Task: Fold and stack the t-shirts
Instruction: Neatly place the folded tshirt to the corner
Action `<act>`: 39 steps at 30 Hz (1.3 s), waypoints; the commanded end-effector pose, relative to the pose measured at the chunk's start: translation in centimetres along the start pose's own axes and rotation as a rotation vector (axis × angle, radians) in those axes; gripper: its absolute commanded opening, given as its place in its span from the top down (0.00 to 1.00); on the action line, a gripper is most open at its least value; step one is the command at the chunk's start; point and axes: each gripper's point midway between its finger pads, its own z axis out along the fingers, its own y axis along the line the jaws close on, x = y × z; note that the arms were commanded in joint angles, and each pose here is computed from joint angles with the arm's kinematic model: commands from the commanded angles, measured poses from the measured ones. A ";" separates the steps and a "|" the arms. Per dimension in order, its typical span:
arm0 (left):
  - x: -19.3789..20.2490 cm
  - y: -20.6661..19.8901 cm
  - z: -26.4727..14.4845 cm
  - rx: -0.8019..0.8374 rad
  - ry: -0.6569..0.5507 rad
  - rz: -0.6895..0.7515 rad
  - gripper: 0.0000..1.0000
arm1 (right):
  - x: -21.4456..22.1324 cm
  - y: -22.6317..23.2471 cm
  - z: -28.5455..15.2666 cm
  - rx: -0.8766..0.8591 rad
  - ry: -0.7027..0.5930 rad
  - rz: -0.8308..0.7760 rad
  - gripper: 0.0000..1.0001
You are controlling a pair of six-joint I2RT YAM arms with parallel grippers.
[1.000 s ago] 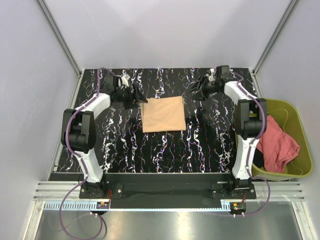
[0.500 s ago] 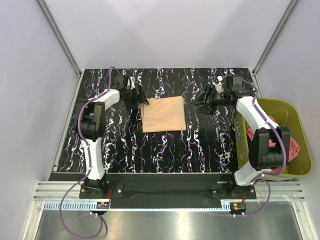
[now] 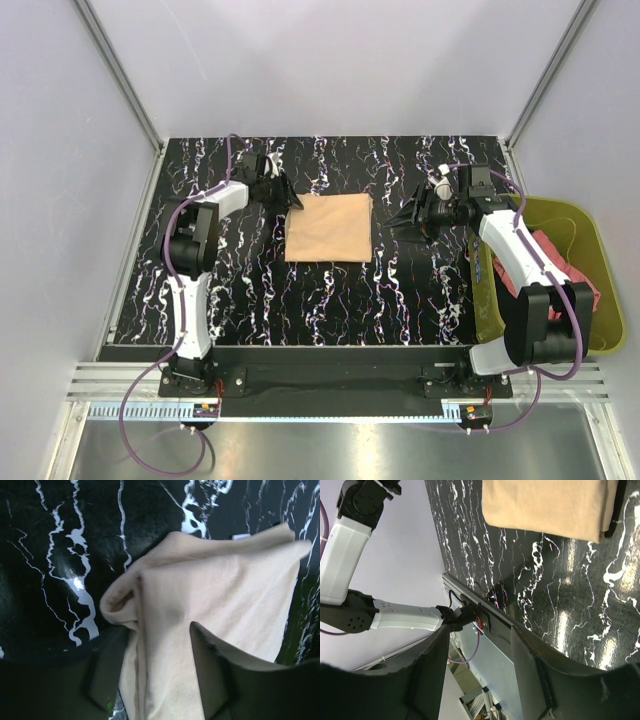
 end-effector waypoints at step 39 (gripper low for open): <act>-22.2 22.2 -14.7 -0.475 -0.394 0.089 1.00 | 1.4 -5.7 2.7 0.187 0.121 0.136 0.44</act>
